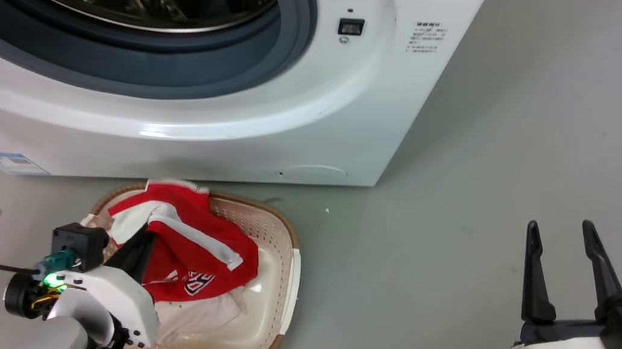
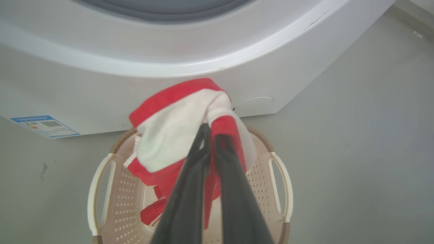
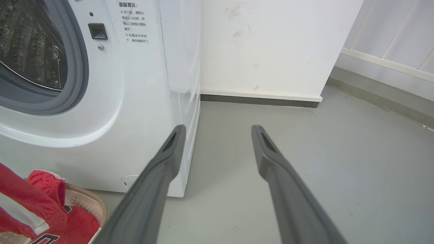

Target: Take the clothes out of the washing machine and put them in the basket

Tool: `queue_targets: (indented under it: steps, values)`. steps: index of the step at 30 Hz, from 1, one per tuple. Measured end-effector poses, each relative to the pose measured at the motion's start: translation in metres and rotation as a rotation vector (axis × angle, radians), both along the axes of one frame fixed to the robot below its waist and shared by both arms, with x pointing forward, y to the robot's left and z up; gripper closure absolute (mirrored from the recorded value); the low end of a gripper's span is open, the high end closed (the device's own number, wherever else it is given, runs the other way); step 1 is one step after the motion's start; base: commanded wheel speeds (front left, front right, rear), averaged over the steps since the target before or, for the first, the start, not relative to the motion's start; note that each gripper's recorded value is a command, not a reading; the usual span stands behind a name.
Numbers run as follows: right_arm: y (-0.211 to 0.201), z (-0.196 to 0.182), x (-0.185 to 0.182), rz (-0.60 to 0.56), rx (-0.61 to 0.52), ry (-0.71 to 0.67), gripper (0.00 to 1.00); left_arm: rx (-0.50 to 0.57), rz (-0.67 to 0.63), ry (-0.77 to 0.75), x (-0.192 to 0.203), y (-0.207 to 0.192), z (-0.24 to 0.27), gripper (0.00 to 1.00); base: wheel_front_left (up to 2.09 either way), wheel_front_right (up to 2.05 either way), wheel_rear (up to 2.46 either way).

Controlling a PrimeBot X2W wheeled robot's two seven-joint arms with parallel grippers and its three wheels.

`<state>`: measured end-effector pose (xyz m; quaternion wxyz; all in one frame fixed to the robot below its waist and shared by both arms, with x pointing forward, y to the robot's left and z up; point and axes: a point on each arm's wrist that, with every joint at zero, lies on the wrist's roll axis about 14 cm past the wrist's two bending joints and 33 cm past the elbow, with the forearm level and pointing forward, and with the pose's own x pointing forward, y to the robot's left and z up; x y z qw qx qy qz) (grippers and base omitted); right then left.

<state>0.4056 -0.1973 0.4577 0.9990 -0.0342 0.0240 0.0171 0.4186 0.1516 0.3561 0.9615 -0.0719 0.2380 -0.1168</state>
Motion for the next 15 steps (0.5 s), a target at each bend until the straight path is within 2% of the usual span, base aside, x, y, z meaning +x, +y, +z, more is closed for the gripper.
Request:
queue_targets:
  steps: [6, 15]
  values:
    - [-0.007, -0.014, 0.008, -0.017, -0.012, 0.033, 0.0, 0.024, -0.043, 0.149, -0.003, -0.009, -0.054, 1.0, 0.0, 0.0, 0.0]
    - [-0.022, -0.047, 0.018, -0.056, -0.022, 0.112, 0.0, 0.115, -0.117, 0.376, -0.002, -0.011, -0.141, 1.0, 0.0, 0.0, 0.0]
